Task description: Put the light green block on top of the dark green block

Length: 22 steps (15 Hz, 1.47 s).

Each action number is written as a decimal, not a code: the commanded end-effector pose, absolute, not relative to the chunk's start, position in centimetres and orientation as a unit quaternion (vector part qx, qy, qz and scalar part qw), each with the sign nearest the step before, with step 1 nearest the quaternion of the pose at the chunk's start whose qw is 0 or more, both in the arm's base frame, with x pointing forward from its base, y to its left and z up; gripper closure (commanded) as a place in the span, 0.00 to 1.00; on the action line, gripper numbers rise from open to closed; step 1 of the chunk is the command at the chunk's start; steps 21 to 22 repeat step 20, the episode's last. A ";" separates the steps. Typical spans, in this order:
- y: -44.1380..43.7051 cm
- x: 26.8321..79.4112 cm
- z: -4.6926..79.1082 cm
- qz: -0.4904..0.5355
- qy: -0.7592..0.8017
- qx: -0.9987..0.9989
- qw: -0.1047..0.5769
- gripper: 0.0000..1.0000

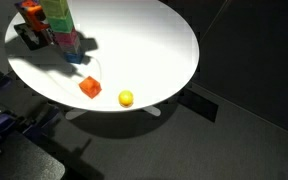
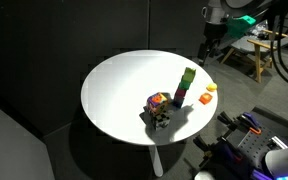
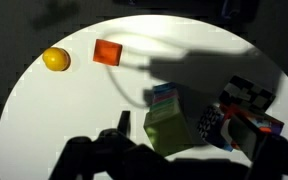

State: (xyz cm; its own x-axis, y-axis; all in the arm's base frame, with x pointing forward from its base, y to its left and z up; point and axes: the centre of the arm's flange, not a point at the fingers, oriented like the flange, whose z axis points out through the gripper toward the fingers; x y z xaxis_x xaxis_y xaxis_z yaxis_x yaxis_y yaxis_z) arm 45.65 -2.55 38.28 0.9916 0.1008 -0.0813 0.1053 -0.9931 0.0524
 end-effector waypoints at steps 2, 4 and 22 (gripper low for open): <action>-2.5 41.6 39.9 -0.024 0.038 0.999 0.005 0.00; -2.5 40.4 40.3 -0.012 0.037 0.999 0.005 0.00; -2.1 37.8 42.0 0.014 0.040 0.999 0.013 0.00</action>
